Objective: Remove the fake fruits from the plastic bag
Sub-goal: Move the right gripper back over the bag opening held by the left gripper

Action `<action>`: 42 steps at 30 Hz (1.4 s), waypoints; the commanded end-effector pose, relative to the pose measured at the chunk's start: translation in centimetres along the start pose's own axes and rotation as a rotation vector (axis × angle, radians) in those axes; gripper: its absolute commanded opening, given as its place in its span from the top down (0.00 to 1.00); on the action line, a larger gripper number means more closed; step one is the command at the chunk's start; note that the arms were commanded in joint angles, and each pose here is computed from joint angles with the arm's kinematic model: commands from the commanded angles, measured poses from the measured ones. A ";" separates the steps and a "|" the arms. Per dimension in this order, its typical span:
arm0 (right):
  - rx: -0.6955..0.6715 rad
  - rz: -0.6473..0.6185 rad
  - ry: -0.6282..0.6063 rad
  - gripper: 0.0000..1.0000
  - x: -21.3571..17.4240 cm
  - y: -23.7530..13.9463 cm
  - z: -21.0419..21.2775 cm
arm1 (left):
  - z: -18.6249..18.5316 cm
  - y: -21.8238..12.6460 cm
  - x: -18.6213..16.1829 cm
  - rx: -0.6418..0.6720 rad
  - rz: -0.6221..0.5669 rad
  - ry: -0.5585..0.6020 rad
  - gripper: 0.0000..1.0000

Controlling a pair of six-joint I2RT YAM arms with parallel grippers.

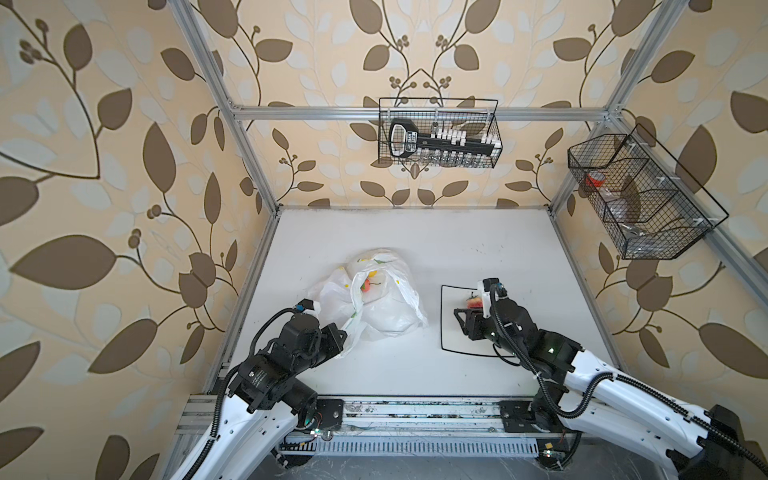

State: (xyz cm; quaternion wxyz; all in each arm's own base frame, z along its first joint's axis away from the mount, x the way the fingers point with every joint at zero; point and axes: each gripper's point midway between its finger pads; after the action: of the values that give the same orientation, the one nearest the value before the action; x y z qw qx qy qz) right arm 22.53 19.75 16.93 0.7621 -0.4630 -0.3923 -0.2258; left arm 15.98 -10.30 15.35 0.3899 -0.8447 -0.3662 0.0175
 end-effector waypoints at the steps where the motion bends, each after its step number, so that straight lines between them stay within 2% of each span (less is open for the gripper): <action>1: 0.193 -0.103 -0.122 0.51 3.3 -1.5 6.4 | 0.0 0.0 -0.1 -0.004 0.003 0.003 1.00; 6: 0.355 -0.206 -0.365 0.57 4.1 -3.1 15.2 | 0.0 -0.1 0.0 -0.001 -0.003 0.005 1.00; 10: 0.350 -0.159 -0.409 0.61 3.5 -0.1 17.8 | 0.1 -0.2 -0.1 0.001 -0.003 0.003 1.00; 14: 0.245 -0.129 -0.458 0.65 3.2 4.0 18.8 | 0.1 -0.3 0.0 0.003 -0.005 0.005 1.00; 19: 0.095 -0.089 -0.623 0.68 2.2 9.1 18.7 | 0.0 -0.7 0.1 0.006 -0.012 0.009 1.00; 24: -0.037 -0.040 -0.771 0.72 1.1 13.3 16.8 | 0.2 -1.0 0.2 0.012 -0.018 0.009 1.00; 35: -0.120 0.145 -0.876 0.74 -3.1 18.7 13.3 | -0.2 -2.3 0.6 -0.007 -0.051 0.006 1.00; 40: -0.110 0.193 -0.795 0.74 -3.2 20.0 12.9 | -1.2 -2.7 0.7 -0.058 -0.053 0.010 1.00; 42: -0.116 0.209 -0.723 0.72 -2.8 20.5 12.8 | -1.4 -3.0 0.7 -0.071 -0.055 0.018 1.00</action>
State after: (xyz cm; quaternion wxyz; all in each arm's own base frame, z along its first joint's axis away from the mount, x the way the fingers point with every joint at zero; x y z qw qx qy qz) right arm 29.48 40.33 7.24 0.5384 -0.5872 -0.6040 0.0215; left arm 15.03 -9.31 16.26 0.3879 -0.8402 -0.3788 0.0097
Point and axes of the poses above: each gripper's point midway between its finger pads, its own y axis out along the fingers, its own z axis along the line the jaws close on, x = y × z, and after that the axes turned 9 degrees about -y, right-handed
